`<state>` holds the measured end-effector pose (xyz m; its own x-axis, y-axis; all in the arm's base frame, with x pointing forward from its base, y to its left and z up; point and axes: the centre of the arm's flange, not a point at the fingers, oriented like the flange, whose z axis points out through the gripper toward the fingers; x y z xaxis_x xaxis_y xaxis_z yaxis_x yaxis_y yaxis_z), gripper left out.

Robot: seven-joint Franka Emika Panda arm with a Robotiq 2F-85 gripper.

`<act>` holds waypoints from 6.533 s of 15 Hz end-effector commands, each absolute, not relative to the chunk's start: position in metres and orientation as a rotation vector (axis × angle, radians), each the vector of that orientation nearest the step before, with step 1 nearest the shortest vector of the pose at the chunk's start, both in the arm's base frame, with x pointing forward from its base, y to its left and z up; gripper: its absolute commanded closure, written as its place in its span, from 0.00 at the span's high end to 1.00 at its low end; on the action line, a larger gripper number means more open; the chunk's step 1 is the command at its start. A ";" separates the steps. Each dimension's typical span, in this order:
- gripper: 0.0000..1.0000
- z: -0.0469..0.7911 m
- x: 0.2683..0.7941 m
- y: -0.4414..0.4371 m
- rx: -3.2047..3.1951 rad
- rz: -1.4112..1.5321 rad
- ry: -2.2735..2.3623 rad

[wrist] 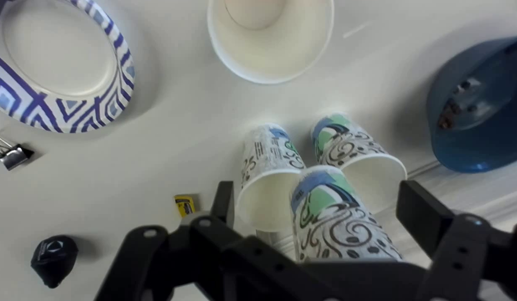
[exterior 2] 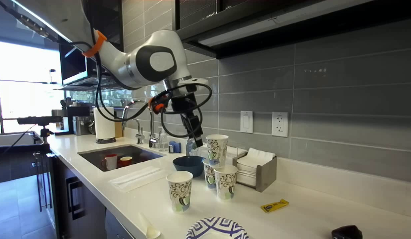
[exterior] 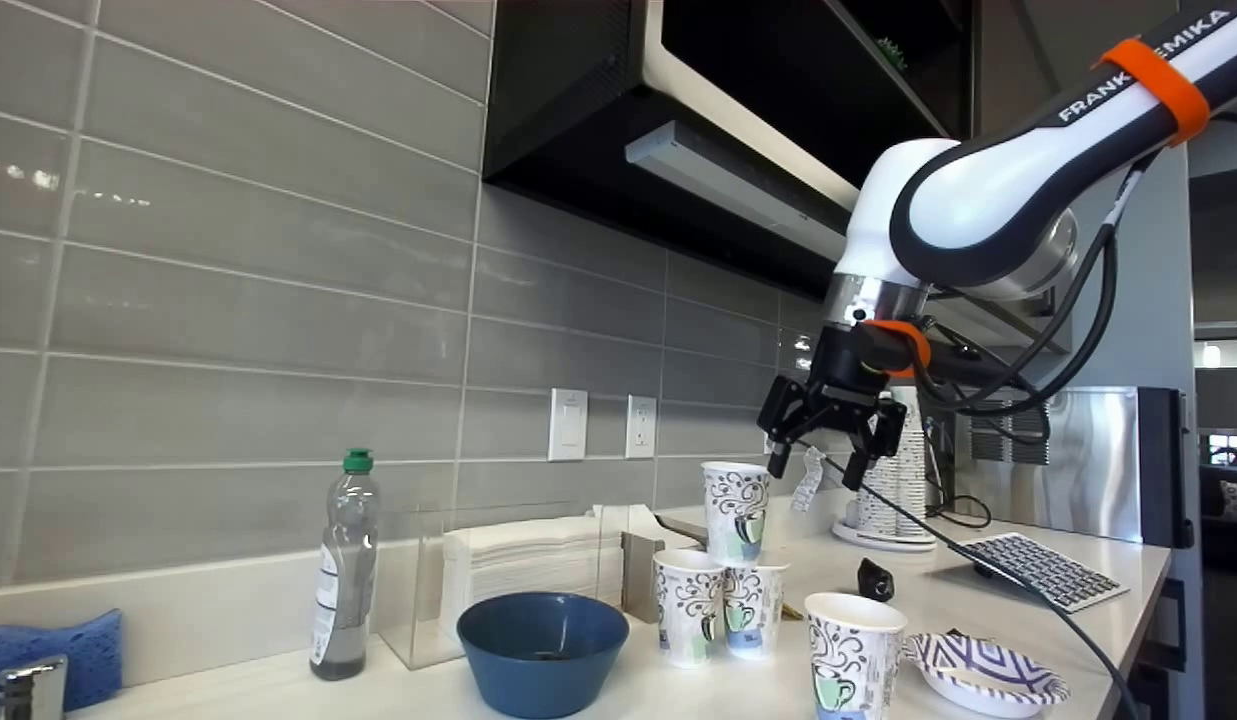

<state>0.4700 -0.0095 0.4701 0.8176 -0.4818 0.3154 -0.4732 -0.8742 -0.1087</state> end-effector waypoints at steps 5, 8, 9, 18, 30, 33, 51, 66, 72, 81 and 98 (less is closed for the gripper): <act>1.00 0.432 0.436 -0.034 -2.998 -0.235 0.612; 1.00 0.408 0.433 -0.043 -2.976 -0.153 0.576; 1.00 0.402 0.433 -0.044 -2.963 -0.134 0.565; 0.70 0.357 0.436 -0.060 -2.900 -0.008 0.557; 0.00 0.376 0.433 -0.074 -2.895 -0.033 0.617; 0.01 0.402 0.427 -0.082 -2.894 -0.092 0.649; 0.01 0.501 0.398 -0.099 -2.911 -0.188 0.751; 0.01 0.640 0.410 -0.087 -3.002 -0.391 0.519; 0.01 0.655 0.453 -0.075 -3.024 -0.446 0.431; 0.01 0.643 0.518 -0.069 -3.008 -0.501 0.351; 0.01 0.606 0.547 -0.066 -2.981 -0.401 0.336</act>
